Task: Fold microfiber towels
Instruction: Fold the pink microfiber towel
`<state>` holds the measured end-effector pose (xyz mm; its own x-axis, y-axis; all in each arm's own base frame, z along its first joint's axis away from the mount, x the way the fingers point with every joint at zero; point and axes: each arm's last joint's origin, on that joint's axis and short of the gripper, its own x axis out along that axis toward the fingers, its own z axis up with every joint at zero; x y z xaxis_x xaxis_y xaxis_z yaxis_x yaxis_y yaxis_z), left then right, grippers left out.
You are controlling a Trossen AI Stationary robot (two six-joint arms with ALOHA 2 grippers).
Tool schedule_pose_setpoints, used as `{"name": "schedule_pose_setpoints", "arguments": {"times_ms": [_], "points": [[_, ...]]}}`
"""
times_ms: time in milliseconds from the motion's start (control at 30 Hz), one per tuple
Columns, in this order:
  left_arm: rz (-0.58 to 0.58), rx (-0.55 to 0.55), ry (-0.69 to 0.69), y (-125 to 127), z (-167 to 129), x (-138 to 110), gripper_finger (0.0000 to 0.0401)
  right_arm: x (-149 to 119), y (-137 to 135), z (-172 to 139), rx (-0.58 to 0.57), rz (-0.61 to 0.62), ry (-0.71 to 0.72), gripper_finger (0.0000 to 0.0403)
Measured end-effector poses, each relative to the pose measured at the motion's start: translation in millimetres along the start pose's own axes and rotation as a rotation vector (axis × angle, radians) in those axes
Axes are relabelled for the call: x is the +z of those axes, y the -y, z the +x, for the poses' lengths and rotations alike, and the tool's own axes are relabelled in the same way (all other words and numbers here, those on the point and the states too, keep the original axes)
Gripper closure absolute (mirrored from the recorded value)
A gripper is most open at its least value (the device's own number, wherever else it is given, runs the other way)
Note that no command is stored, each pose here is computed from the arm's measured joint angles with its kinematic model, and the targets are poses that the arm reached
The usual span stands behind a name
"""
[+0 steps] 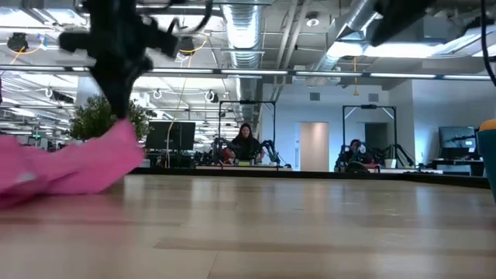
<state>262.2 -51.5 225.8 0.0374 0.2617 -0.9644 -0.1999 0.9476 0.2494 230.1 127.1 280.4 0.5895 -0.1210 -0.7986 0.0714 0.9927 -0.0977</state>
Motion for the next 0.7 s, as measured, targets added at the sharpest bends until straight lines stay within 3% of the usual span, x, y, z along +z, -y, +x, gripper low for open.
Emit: {"name": "schedule_pose_setpoints", "arguments": {"times_ms": [200,400,700], "points": [[0.054,-0.012,0.177,-16.6,-58.7,17.2,0.0401,26.0,14.0,15.0,-0.012,-0.132,0.135,0.0170],[0.070,0.021,0.310,-32.3,-107.6,28.3,0.0401,38.4,26.7,32.4,-0.060,-0.242,0.168,0.0170],[0.041,0.190,0.461,-60.6,-141.4,40.0,0.0401,68.5,51.0,60.1,-0.195,-0.204,0.316,0.0170]]}}
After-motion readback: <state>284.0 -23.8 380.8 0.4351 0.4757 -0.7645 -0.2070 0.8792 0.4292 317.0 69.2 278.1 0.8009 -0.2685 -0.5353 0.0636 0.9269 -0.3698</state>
